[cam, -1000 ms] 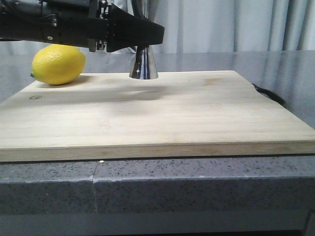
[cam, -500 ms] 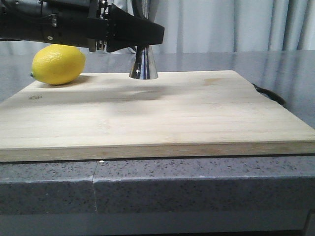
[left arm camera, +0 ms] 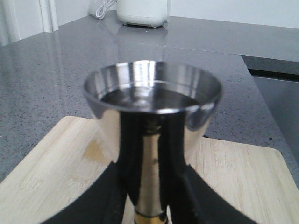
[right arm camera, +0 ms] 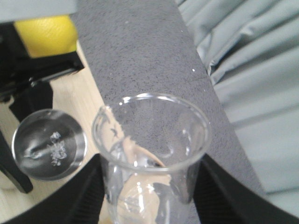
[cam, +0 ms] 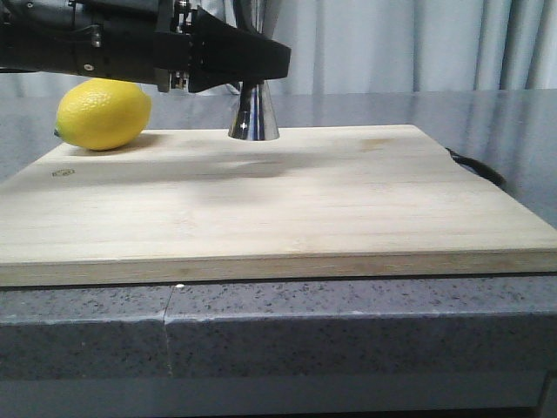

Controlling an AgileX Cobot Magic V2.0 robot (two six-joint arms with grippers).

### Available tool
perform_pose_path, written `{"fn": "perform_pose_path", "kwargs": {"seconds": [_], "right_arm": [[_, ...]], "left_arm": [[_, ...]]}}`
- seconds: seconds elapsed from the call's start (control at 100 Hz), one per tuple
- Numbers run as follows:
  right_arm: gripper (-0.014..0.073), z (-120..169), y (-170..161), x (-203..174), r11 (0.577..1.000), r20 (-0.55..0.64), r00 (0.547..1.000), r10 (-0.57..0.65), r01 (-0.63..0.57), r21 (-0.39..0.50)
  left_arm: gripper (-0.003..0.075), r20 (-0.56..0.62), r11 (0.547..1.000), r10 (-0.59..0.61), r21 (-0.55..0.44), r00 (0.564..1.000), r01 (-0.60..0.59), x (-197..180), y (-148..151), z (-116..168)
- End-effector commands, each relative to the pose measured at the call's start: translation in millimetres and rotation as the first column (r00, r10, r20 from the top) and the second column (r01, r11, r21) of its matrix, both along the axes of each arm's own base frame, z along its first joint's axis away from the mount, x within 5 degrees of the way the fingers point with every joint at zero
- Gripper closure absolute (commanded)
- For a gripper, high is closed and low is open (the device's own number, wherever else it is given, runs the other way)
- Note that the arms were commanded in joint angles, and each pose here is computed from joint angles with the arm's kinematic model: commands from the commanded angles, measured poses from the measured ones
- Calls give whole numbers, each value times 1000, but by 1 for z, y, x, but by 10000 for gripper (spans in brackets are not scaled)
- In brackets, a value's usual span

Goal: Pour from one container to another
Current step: 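Tilt the beaker with the right gripper, pouring liquid into the jigger, then lower the beaker onto the board with the right gripper and release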

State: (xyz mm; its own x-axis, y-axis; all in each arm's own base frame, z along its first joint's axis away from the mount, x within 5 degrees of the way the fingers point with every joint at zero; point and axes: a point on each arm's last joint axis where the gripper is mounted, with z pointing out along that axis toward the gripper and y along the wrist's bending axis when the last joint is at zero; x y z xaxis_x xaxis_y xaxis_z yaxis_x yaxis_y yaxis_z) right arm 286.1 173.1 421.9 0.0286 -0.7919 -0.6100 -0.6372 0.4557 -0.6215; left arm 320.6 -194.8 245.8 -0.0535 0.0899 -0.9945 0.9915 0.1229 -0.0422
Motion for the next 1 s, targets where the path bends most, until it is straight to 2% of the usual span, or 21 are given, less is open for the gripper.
{"fn": "perform_pose_path", "kwargs": {"seconds": [0.0, 0.14, 0.24, 0.3, 0.4, 0.51, 0.67, 0.76, 0.82, 0.94, 0.99], "right_arm": [[283, 40, -19, -16, 979, 75, 994, -83, 67, 193], [283, 43, -40, -25, 940, 7, 990, -144, 135, 312], [283, 34, -56, -33, 896, -38, 984, -173, 173, 409], [283, 29, -65, -39, 862, -25, 980, -197, 185, 472], [283, 7, -80, -46, 801, -9, 967, -254, 215, 559], [283, -17, -89, -53, 706, 13, 948, -319, 229, 671], [281, -59, -96, -53, 627, -19, 920, -392, 283, 726], [280, -78, -97, -50, 608, -45, 906, -421, 318, 727], [280, -90, -95, -47, 612, -52, 904, -425, 329, 719], [280, -108, -81, -43, 623, -31, 910, -414, 308, 719], [280, -114, -76, -41, 613, -7, 908, -420, 289, 735]], "left_arm": [[566, 53, 990, -36, -134, 998, 43, -7, -2, 35], [566, 53, 990, -36, -134, 998, 43, -7, -2, 35], [566, 53, 990, -36, -134, 998, 43, -7, -2, 35], [566, 53, 990, -36, -134, 998, 43, -7, -2, 35], [566, 53, 990, -36, -134, 998, 43, -7, -2, 35], [566, 53, 990, -36, -134, 998, 43, -7, -2, 35], [566, 53, 990, -36, -134, 998, 43, -7, -2, 35], [566, 53, 990, -36, -134, 998, 43, -7, -2, 35], [566, 53, 990, -36, -134, 998, 43, -7, -2, 35], [566, 53, 990, -36, -134, 998, 43, -7, -2, 35], [566, 53, 990, -36, -134, 998, 43, -7, -2, 35]]}}
